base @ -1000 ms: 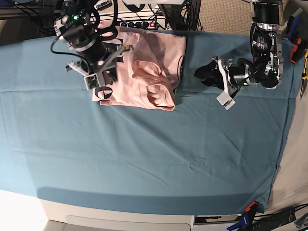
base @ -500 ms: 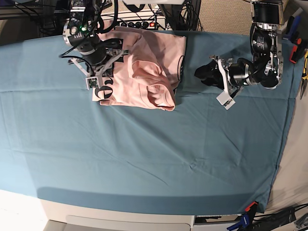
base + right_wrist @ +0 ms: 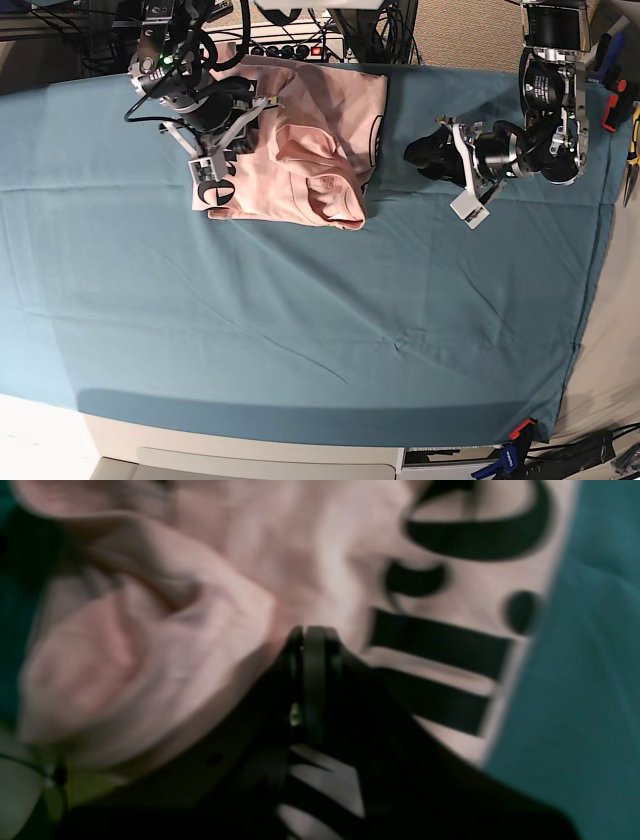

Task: Fold the T-shirt properly
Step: 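Pinch the stack edge with the right gripper and flip it over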

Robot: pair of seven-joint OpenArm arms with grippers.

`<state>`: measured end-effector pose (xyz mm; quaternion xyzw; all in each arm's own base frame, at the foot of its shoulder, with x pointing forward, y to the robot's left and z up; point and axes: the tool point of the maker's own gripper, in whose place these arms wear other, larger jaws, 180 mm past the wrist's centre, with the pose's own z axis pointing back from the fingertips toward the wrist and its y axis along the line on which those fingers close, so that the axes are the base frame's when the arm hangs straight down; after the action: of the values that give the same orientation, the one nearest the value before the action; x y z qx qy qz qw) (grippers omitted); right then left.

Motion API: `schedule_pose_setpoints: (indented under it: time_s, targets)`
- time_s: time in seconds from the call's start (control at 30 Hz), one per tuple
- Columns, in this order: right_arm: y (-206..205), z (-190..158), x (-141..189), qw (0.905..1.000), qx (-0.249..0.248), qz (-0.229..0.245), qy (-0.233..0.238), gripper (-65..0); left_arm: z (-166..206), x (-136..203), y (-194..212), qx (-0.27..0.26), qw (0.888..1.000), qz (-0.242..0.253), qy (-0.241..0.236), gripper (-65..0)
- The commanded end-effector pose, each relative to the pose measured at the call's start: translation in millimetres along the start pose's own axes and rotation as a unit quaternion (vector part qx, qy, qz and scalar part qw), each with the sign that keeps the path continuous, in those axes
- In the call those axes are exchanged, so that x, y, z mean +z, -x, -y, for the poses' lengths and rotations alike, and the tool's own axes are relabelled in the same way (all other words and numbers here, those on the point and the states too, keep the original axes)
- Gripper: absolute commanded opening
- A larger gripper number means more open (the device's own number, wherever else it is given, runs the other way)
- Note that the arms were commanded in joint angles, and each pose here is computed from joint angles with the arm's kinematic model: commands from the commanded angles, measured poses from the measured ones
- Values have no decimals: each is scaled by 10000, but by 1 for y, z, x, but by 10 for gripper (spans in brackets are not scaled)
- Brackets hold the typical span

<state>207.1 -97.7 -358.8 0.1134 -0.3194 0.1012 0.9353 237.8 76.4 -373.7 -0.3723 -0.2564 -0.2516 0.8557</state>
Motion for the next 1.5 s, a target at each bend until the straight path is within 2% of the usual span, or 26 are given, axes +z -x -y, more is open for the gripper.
schedule_pose_setpoints:
  time_s: [0.0,0.2,0.37,0.47,0.6,0.67,0.83,0.9,0.93,1.0,1.13,1.2,1.3,1.4,1.47]
  targets:
    - [-9,-6,4,9997,60,175,-145,-650,2,5,-15,-143,9996,230,46,-409]
    - [-7,-38,8,9945,161,161,-1019,-650,2,5,-15,-143,9996,233,48,-409]
    - [-9,-61,14,9848,297,283,-1688,-650,2,5,-15,-143,9996,232,46,-409]
    - [-11,-76,21,9758,400,388,-2115,-650,2,5,-15,-143,9996,232,46,-410]
    - [-12,-99,31,9581,597,492,-2756,-650,2,5,-16,-143,9996,245,47,-409]
    - [-11,-115,37,9464,665,470,-3125,-650,2,5,-16,-143,9996,247,47,-409]
    - [-9,-164,54,9096,794,460,-4052,-650,2,5,-16,-143,9996,247,47,-410]
    - [-7,-174,56,9035,890,414,-4172,-650,2,5,-15,-145,9996,239,40,-409]
    - [-5,-174,54,9049,954,379,-4130,-650,1,5,-15,-147,9996,232,33,-410]
    - [-13,-167,50,9165,1055,554,-3818,-650,1,5,-15,-146,9996,228,32,-409]
    - [-37,-132,44,9473,1598,1047,-2570,-650,1,5,-15,-146,9996,229,31,-410]
    - [-49,-107,42,9634,1537,1232,-1818,-650,1,5,-15,-146,9996,230,32,-409]
    - [-60,-73,40,9785,1221,1340,-987,-650,1,5,-15,-145,9996,233,33,-410]
    - [-60,-38,36,9887,878,1215,-98,-650,1,5,-15,-144,9996,230,34,-410]
    - [-58,-20,36,9899,759,1126,396,-650,1,5,-15,-144,9996,230,34,-409]
